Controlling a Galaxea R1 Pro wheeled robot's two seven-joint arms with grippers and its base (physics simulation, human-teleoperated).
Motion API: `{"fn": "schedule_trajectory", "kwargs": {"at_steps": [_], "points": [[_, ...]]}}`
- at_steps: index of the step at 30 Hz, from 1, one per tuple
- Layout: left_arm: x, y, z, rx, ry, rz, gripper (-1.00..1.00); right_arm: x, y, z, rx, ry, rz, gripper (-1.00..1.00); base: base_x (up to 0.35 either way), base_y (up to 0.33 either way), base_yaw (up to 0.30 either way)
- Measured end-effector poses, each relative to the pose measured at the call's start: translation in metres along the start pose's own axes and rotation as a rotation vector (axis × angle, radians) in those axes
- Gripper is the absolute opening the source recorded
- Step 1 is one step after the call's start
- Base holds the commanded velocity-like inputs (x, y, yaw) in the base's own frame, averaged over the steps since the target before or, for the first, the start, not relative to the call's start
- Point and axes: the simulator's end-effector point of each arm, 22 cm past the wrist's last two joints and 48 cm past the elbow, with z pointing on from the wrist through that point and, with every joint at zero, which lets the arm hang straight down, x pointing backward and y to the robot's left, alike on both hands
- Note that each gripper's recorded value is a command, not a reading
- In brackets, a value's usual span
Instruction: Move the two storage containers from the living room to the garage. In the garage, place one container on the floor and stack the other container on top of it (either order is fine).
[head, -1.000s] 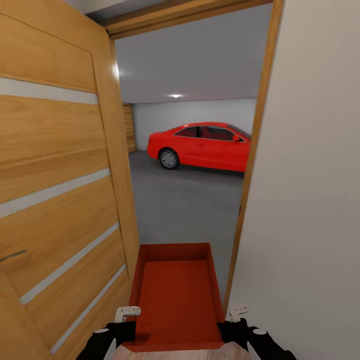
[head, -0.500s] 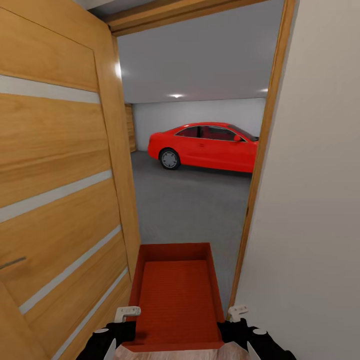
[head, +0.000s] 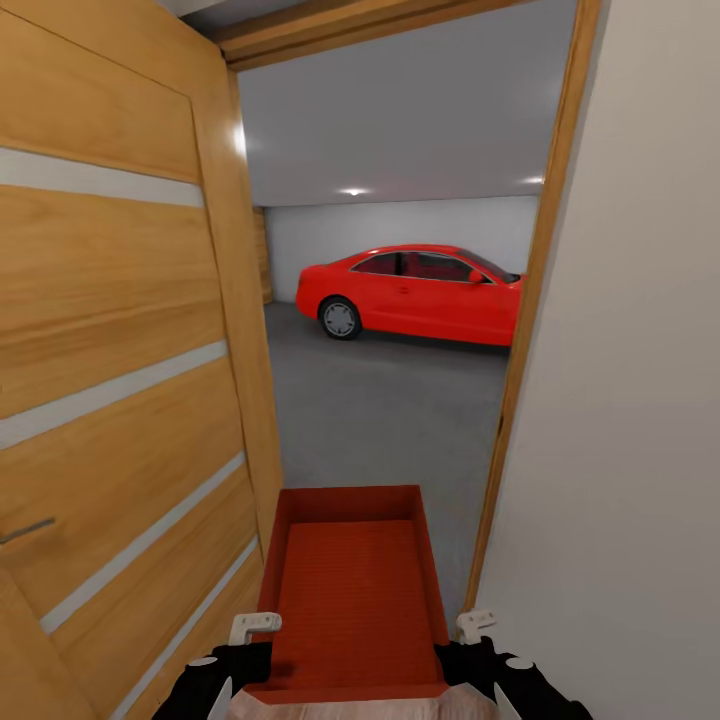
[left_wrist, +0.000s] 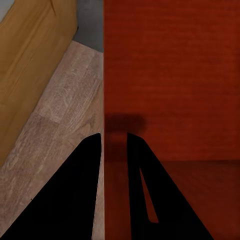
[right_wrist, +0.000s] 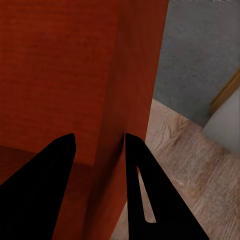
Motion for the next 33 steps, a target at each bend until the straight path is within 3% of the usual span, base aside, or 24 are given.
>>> {"fn": "schedule_trajectory", "kwargs": {"at_steps": [13, 33], "points": [[0.0001, 0.0, 0.0, 0.0, 0.001, 0.0, -1.0, 0.0001, 0.0001, 0.0, 0.0, 0.001, 0.0, -1.0, 0.133, 0.229, 0.0], [0.0002, 0.0, 0.0002, 0.0, 0.001, 0.0, -1.0, 0.0002, 0.0, 0.0002, 0.0, 0.001, 0.0, -1.0, 0.005, 0.048, 0.0]]}}
